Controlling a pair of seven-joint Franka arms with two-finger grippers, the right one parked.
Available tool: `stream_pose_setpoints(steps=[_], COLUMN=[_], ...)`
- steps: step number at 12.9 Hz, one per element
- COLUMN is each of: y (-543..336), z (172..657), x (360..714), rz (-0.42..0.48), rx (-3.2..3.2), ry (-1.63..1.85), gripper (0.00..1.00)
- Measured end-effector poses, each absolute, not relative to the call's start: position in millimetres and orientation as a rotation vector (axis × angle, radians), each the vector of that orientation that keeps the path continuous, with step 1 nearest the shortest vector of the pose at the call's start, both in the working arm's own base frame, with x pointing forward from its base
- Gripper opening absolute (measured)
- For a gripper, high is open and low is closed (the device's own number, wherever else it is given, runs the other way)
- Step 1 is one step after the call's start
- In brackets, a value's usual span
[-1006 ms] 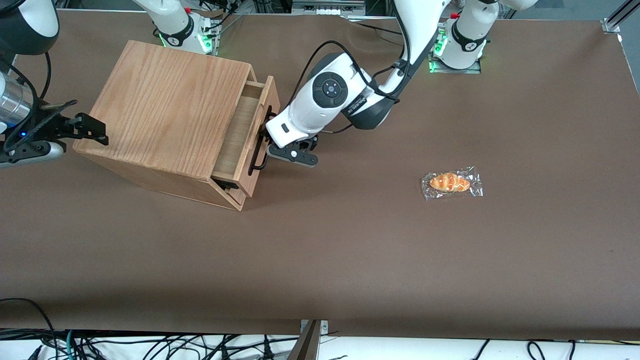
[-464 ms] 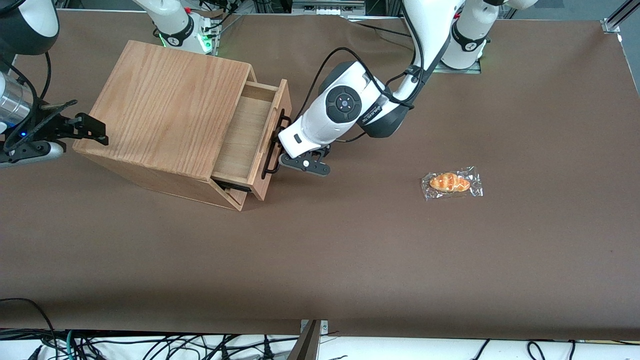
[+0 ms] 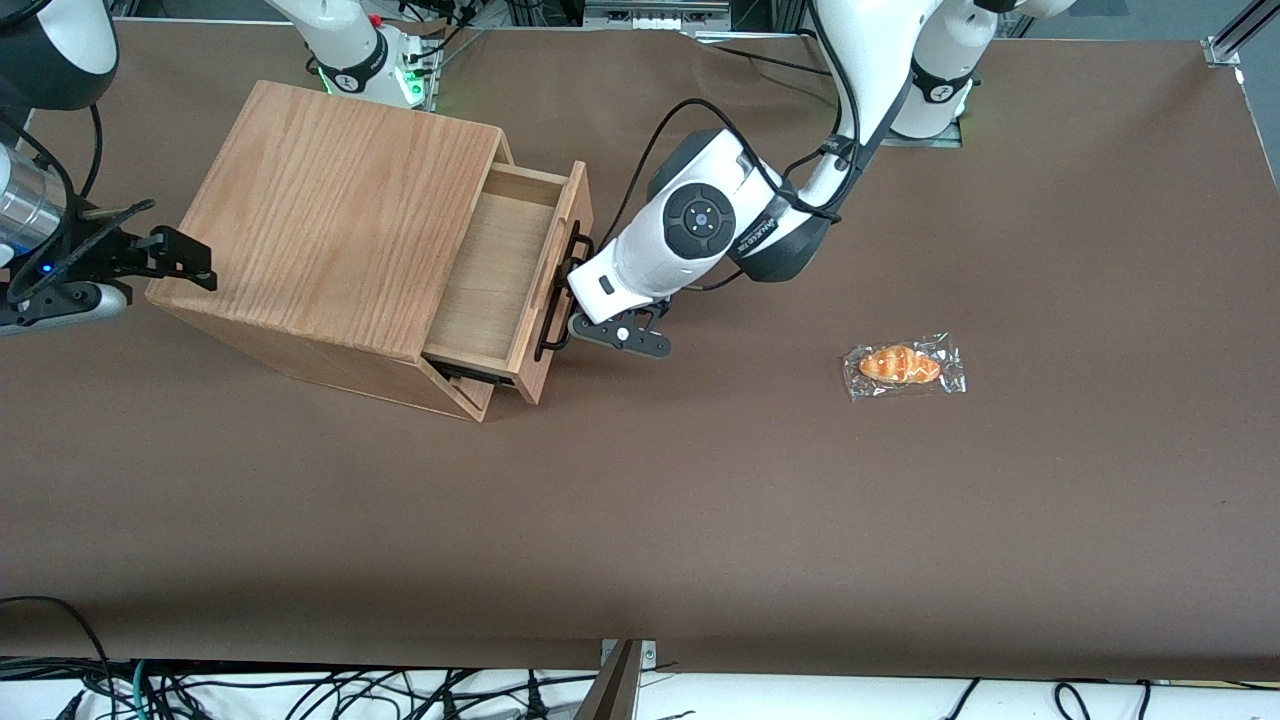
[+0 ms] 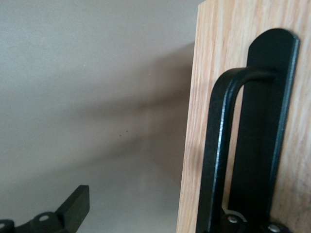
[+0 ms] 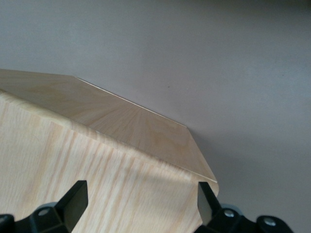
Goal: Open top drawer with left arm
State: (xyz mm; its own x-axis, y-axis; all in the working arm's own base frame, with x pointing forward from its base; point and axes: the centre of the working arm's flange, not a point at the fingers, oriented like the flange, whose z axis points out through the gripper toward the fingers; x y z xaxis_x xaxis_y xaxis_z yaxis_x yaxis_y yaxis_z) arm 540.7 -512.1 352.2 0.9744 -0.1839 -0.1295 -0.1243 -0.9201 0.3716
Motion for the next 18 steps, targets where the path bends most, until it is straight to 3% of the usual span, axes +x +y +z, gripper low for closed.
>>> stream_pose_setpoints(steps=[18], y=[-476], z=[374], x=[569], rz=[-0.319], rx=[2.693], ry=[-0.164], gripper=[1.00])
